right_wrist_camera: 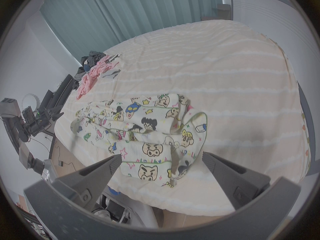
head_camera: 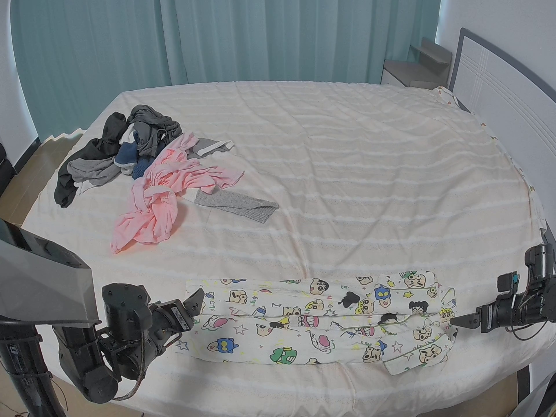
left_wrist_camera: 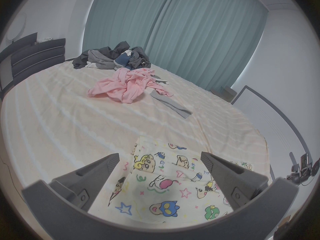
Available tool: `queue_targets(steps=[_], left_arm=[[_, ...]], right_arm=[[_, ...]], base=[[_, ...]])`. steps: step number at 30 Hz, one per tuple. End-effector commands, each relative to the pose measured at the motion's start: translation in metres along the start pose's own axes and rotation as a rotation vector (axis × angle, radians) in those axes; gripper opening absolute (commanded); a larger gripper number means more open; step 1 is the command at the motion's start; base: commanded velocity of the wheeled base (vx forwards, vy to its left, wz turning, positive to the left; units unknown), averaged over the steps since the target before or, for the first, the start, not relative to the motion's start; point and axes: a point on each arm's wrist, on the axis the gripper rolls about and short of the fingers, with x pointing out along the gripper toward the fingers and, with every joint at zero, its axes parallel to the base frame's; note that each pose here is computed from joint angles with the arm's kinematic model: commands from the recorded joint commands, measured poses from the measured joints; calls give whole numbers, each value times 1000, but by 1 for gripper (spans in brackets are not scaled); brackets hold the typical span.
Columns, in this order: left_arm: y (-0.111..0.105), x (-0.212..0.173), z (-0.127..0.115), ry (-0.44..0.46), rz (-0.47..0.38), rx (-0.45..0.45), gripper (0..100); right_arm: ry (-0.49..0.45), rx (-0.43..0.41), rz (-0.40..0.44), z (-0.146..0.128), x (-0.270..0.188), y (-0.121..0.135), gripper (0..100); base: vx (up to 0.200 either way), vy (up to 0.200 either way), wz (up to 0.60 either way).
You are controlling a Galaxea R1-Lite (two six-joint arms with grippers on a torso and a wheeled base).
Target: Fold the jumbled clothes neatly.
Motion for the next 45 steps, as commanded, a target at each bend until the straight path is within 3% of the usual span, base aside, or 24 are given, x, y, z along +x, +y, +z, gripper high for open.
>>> queue_targets(steps=[1, 9, 15, 16, 21, 27, 32, 45], left_arm=[[5, 6, -8, 26, 23, 8, 100], [20, 17, 1, -8, 84, -63, 100], [24, 16, 0, 1, 93, -145, 100], [24, 16, -1, 3, 95, -165, 100], [26, 17, -4, 15, 104, -165, 100], [26, 17, -5, 17, 106, -164, 100], [27, 15, -5, 21, 112, -173, 100], [28, 14, -6, 21, 117, -172, 100]], right_arm=[[73, 23, 11, -20, 12, -2, 100], [104, 11, 15, -33, 23, -1, 100], [93, -19, 84, -27, 32, 12, 100], [102, -55, 121, -27, 33, 22, 100], [143, -86, 151, -29, 43, 30, 100], [121, -94, 143, -27, 67, 23, 100], [149, -98, 69, -39, 87, 16, 100], [145, -105, 25, -46, 88, 15, 100]], base=[[0, 0, 0], [0, 0, 0], [0, 0, 0], [0, 0, 0], [0, 0, 0], [0, 0, 0], [0, 0, 0], [0, 0, 0]])
